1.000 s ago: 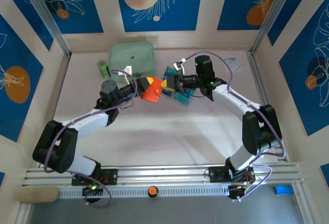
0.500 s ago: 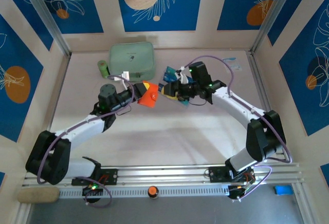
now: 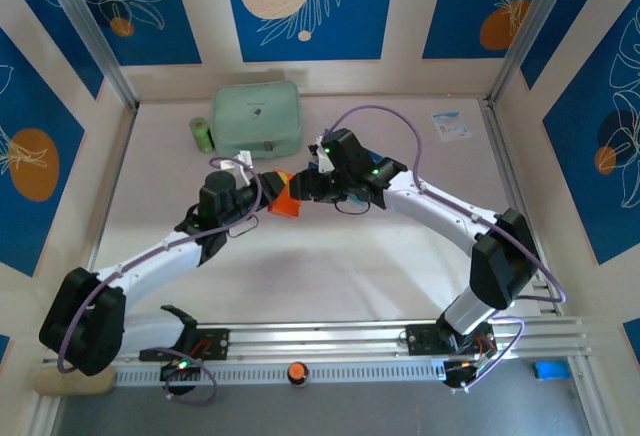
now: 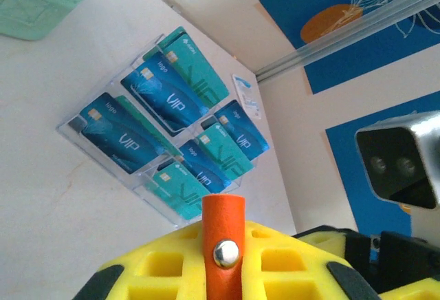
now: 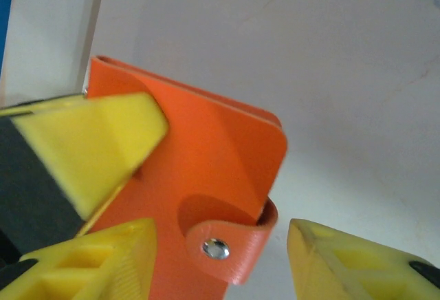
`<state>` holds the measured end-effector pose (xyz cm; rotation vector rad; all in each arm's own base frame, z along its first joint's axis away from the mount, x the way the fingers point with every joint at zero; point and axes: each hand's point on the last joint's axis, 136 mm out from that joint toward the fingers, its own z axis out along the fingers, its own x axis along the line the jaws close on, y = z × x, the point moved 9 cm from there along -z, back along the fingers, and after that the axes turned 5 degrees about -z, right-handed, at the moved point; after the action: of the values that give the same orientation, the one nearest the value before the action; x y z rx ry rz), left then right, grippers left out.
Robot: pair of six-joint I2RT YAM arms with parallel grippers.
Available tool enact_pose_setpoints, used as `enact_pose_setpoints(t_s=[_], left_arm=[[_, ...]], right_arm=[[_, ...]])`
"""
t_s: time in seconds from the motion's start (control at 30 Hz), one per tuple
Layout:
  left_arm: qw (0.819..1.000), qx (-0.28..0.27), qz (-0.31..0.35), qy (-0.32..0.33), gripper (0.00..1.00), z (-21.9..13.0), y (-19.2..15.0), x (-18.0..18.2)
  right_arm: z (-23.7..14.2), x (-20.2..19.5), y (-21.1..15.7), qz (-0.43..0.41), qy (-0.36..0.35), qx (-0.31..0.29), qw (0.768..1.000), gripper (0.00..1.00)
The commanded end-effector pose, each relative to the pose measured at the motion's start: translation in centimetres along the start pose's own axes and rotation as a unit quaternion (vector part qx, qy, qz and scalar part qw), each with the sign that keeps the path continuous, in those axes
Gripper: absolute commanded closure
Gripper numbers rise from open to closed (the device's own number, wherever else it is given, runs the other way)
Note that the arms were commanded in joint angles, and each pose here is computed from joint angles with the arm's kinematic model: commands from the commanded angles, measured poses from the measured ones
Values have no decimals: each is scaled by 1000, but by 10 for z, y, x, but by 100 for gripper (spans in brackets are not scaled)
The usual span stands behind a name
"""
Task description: Put the credit cards into the card holder
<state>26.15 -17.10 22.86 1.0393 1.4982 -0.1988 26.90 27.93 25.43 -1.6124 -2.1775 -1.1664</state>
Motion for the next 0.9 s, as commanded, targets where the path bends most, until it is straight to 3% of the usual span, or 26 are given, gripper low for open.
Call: enact_pose_setpoints(t_s=[0.0,0.37,0.87], left_arm=[[1000,-14,11,-3,100,-5,0,-5],[1000,-18,14,-5,100,-6,0,-9],[1000,-16,19,4,100,-2,-3,-5]], right_arm=[[7,2,4,-9,-16,0,1000,47],[37,-18,-19,5,-68,38,997,54],[64,-26,-56,22,-95,95,991,82]])
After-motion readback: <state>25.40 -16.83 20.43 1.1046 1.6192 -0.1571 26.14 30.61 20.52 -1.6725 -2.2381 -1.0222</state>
